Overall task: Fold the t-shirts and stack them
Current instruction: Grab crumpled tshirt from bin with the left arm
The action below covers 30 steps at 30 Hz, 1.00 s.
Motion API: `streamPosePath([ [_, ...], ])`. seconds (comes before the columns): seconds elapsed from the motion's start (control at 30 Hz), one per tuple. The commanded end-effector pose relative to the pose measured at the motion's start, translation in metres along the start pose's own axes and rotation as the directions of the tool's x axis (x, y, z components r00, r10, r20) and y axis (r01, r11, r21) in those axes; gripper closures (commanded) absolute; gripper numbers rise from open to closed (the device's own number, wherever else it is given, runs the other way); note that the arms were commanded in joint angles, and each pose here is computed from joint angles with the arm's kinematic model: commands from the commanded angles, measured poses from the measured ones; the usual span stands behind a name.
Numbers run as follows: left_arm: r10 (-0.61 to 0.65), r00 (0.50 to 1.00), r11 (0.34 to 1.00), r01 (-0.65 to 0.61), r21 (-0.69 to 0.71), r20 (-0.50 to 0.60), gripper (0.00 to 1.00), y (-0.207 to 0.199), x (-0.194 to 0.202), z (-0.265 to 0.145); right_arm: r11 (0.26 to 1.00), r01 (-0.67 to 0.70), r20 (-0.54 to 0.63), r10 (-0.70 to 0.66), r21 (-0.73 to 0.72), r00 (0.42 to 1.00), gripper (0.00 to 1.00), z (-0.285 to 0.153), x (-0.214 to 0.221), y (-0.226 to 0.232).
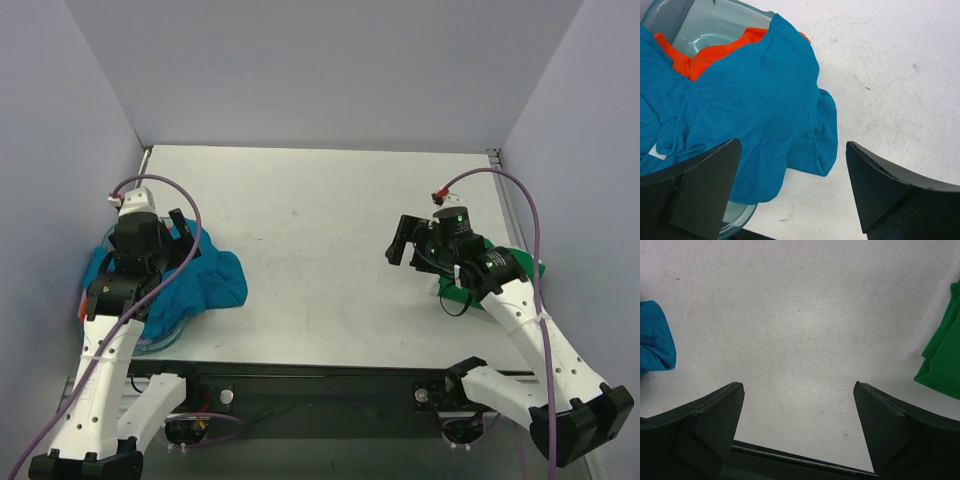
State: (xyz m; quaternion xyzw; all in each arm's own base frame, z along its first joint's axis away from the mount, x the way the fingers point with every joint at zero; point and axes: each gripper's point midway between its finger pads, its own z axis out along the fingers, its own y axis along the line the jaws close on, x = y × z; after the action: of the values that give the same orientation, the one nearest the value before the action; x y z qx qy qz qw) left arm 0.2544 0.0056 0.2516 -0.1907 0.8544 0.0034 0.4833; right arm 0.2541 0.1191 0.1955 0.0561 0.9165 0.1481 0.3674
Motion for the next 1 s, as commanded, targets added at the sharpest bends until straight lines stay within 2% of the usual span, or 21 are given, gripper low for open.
streamPosePath([
  [0.0,0.027,0.999,0.999,-0.026,-0.037,0.026,0.03,0.009,-0.007,-0.007,0.999,-0.017,0.008,0.017,0.037,1.000,0.02,-0.002,-0.003,-0.007],
  [0.13,0.041,0.998,0.999,-0.042,-0.032,-0.038,0.03,0.006,0.011,0.007,0.999,-0.015,0.002,0.015,0.041,1.000,0.03,0.001,-0.004,-0.006],
  [0.33,0.015,0.994,0.991,-0.029,-0.127,-0.113,0.02,0.019,0.025,0.032,0.999,-0.005,-0.025,0.006,0.048,1.000,0.02,0.009,-0.004,-0.004],
  [0.67,-0.113,0.972,0.968,0.061,-0.242,-0.206,0.03,0.041,0.065,0.068,0.998,0.039,-0.070,-0.036,0.039,0.997,0.02,0.025,-0.006,0.001],
  [0.87,-0.237,0.954,0.939,0.177,-0.293,-0.183,0.04,0.058,0.077,0.080,0.997,0.079,-0.103,-0.076,0.024,0.992,0.02,0.032,-0.005,0.003],
  [0.97,-0.286,0.941,0.925,0.222,-0.309,-0.181,0.09,0.063,0.087,0.087,0.996,0.091,-0.111,-0.089,0.005,0.990,0.02,0.035,-0.009,0.008],
])
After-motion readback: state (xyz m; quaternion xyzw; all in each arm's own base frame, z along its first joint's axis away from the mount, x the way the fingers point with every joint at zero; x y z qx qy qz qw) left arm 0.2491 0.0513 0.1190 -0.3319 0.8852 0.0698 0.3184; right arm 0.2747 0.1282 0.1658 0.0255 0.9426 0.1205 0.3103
